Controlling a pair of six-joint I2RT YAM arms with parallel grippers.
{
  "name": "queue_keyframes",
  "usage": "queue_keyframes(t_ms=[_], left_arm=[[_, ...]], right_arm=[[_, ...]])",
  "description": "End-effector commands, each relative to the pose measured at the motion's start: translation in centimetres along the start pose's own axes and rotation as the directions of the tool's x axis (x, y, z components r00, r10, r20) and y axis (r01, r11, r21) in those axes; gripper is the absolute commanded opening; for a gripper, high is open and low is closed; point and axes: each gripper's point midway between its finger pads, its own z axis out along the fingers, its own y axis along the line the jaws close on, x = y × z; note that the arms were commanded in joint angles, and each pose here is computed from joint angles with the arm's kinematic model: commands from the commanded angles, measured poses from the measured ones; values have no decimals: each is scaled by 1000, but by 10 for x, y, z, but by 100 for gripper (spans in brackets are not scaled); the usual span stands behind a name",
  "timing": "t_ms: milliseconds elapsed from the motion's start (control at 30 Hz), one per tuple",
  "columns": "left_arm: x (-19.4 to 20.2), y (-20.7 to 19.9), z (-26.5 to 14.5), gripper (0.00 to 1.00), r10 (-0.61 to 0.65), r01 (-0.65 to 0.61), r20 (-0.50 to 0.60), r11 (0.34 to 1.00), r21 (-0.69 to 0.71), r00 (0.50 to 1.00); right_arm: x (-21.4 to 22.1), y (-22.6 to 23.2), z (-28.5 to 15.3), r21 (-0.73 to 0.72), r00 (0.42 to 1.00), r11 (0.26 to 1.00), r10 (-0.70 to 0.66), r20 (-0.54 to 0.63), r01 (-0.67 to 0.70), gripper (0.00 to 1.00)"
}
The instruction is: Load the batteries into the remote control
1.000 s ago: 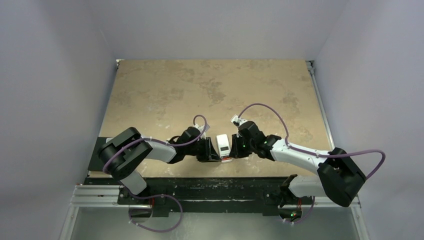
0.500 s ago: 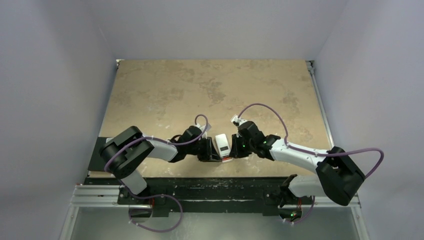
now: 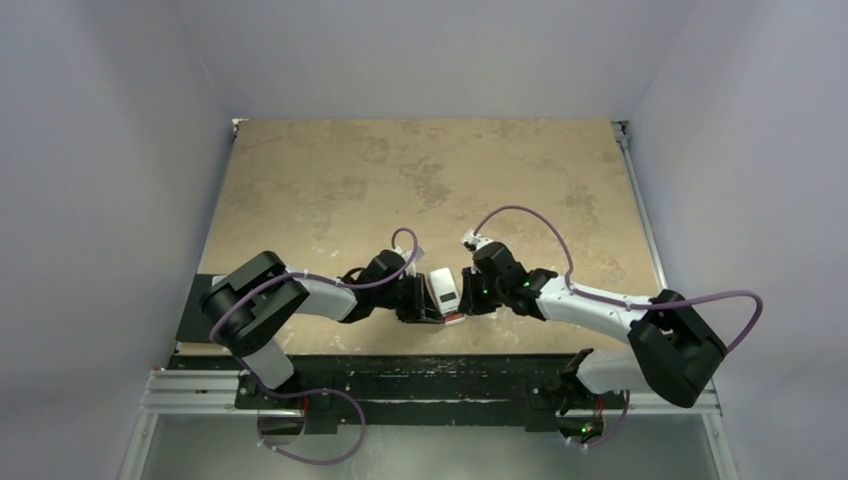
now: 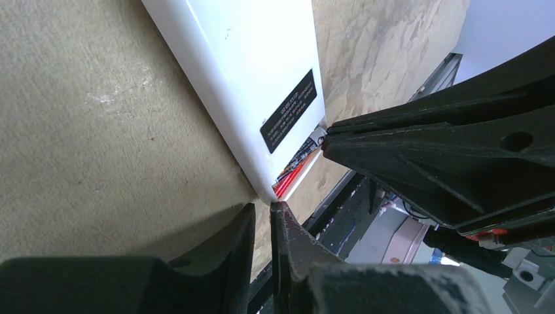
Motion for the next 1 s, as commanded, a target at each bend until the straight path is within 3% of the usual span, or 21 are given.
queue_keyframes(t_ms=[0, 433, 967], left_arm=[[-15, -11, 6, 14, 47, -48, 45, 999, 20, 998], [-15, -13, 6, 15, 60, -61, 43, 998, 22, 997], [-10, -15, 0, 15, 81, -82, 31, 996, 38, 996]], right_arm=[[-4, 16, 5, -14, 1000, 1000, -11, 0, 11, 11], [13, -5, 12, 177, 996, 981, -66, -58, 76, 9], [33, -15, 21, 456, 972, 860, -172, -161, 228, 13]])
